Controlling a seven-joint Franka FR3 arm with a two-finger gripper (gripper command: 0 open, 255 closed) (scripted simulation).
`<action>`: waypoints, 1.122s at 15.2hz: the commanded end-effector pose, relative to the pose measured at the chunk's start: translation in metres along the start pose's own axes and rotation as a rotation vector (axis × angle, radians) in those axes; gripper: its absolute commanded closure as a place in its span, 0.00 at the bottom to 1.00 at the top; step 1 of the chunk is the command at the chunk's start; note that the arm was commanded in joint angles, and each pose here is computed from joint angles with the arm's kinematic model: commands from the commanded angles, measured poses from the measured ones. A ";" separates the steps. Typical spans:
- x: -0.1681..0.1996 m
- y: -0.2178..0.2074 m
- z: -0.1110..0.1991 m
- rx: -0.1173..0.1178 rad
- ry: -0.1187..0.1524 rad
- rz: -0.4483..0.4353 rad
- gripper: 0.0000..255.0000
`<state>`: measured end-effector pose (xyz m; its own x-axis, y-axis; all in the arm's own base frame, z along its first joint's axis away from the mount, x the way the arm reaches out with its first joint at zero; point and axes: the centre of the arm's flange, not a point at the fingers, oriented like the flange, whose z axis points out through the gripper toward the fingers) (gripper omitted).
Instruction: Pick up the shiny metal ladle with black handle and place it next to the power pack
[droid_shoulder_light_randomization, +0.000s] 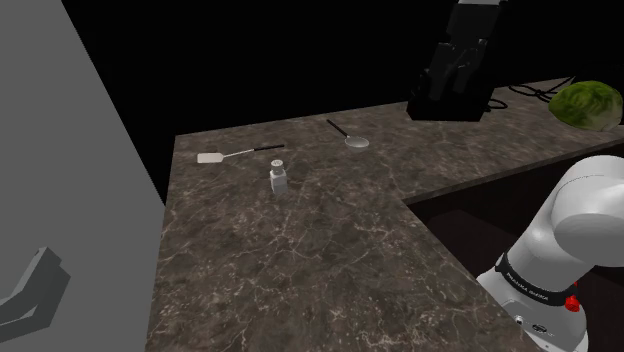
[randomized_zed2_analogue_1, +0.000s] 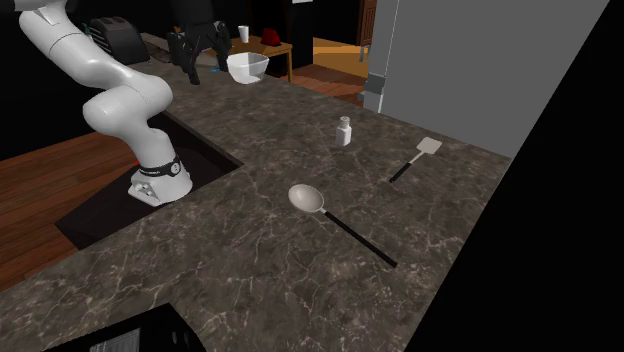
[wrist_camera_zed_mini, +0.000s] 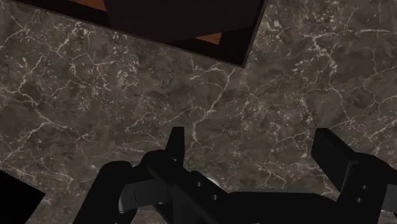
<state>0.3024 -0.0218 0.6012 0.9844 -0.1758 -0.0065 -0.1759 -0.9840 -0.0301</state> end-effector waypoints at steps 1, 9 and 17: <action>0.000 0.000 0.000 0.000 0.000 0.000 0.00; 0.082 0.010 0.058 0.012 0.033 0.071 0.00; 0.166 0.025 0.114 0.024 0.066 0.142 0.00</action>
<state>0.4492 -0.0681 0.4925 0.9506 -0.3066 0.0479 -0.3039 -0.9511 -0.0558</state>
